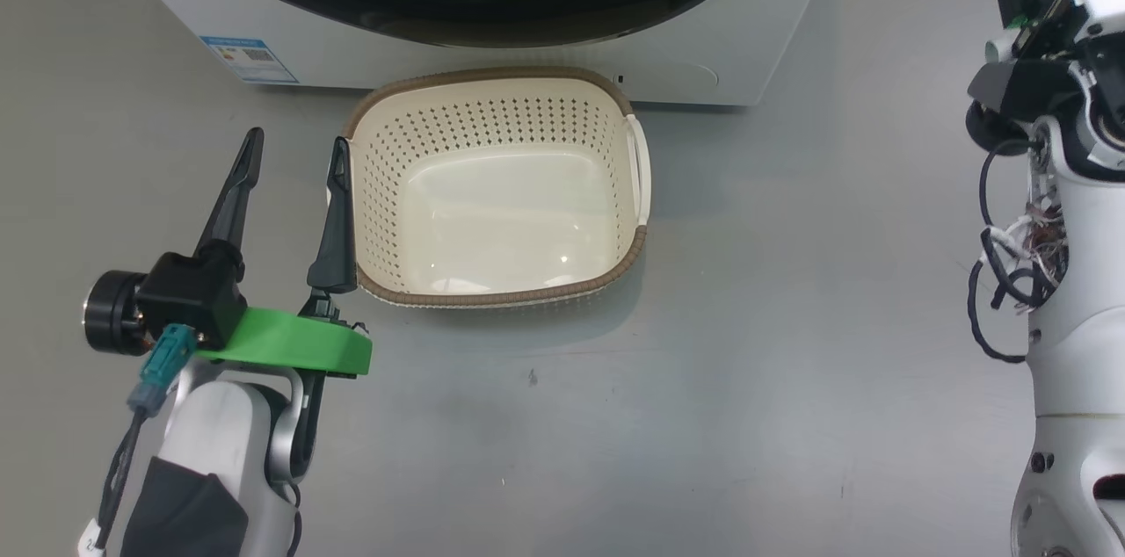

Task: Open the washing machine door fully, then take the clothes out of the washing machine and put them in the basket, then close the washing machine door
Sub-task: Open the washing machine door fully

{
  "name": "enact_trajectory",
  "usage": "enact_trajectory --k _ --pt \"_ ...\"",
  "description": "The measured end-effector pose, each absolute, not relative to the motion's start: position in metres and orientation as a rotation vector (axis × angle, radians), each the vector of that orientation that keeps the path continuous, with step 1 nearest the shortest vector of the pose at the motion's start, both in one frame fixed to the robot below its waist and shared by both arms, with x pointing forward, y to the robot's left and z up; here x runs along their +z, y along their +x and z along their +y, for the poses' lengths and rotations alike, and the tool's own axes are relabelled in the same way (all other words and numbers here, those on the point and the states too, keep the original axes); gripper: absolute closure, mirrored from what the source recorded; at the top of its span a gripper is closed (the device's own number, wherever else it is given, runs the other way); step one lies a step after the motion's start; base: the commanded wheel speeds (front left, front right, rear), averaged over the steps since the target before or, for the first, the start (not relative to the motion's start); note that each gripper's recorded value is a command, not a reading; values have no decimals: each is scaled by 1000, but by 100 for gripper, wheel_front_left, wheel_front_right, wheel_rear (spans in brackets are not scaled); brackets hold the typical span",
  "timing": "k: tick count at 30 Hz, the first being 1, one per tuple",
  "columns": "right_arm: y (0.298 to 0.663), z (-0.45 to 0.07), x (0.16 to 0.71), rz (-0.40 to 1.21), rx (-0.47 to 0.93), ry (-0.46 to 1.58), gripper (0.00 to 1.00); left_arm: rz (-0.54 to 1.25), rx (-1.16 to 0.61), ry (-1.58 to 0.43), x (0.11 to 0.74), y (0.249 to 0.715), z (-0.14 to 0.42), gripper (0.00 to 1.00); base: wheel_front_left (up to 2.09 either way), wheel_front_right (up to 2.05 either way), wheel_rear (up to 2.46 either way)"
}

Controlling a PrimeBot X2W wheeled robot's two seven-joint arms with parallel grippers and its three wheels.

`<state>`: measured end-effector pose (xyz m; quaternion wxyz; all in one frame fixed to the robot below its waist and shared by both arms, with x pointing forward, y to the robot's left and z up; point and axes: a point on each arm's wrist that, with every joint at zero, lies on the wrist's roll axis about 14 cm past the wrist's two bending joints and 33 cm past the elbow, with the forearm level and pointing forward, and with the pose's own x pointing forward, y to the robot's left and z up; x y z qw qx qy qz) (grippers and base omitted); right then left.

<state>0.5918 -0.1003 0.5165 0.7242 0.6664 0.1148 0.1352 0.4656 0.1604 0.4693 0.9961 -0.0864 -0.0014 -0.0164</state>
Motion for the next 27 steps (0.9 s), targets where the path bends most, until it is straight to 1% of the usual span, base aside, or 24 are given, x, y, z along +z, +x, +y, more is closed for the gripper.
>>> enact_trajectory --k 6,11,20,27 --pt "615 -81 528 281 376 1479 100 5 -35 -176 463 474 161 0 0 0 0" --pt "632 -70 526 321 400 1470 100 8 -45 -173 459 481 160 0 0 0 0" --pt "646 -33 517 427 475 1444 100 26 -25 -157 452 483 170 0 0 0 0" --pt "654 -20 515 461 497 1435 100 43 -7 -150 446 481 176 0 0 0 0"
